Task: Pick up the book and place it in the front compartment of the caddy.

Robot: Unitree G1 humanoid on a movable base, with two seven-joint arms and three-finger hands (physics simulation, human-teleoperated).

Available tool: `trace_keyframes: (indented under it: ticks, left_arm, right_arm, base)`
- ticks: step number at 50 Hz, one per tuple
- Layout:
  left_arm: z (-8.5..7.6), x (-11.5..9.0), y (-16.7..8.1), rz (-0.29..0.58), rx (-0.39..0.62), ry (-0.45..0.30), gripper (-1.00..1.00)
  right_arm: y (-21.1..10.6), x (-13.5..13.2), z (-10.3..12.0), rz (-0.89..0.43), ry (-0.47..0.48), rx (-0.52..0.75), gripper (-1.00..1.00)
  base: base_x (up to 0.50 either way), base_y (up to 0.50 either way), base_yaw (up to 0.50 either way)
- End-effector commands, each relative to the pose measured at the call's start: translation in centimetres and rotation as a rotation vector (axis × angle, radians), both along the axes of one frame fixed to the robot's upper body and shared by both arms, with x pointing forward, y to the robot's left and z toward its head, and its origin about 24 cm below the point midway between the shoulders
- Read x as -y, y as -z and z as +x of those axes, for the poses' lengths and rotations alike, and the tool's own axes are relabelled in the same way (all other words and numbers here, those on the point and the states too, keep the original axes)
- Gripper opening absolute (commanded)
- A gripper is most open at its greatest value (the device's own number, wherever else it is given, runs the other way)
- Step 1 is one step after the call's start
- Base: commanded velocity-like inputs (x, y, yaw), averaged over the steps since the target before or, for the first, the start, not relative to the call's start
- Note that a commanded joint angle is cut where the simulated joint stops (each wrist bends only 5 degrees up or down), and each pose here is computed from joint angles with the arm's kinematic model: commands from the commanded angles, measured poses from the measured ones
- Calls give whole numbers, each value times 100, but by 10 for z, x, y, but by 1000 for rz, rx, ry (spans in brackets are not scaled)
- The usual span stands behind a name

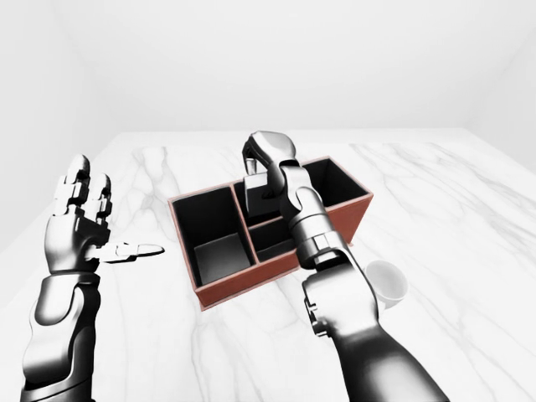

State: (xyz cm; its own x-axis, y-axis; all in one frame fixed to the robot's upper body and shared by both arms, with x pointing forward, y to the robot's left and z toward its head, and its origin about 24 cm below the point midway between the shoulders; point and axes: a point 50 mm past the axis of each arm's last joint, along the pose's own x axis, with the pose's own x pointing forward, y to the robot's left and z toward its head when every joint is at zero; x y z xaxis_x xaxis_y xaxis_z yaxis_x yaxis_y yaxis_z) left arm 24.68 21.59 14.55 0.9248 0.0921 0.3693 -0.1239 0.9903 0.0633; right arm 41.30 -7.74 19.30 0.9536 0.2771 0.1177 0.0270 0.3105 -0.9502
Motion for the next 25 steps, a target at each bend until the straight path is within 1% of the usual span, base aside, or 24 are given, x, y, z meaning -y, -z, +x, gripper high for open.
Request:
trace_keyframes:
  ticks: [1,25]
  left_arm:
    - [0,0,1,0,-6,0,100]
    - [1,1,2,2,-10,1,100]
  right_arm:
    - [-4,4,5,-11,22,39,-100]
    - [5,4,8,-5,41,39,-100]
  base:
    - [0,0,0]
    - [0,0,0]
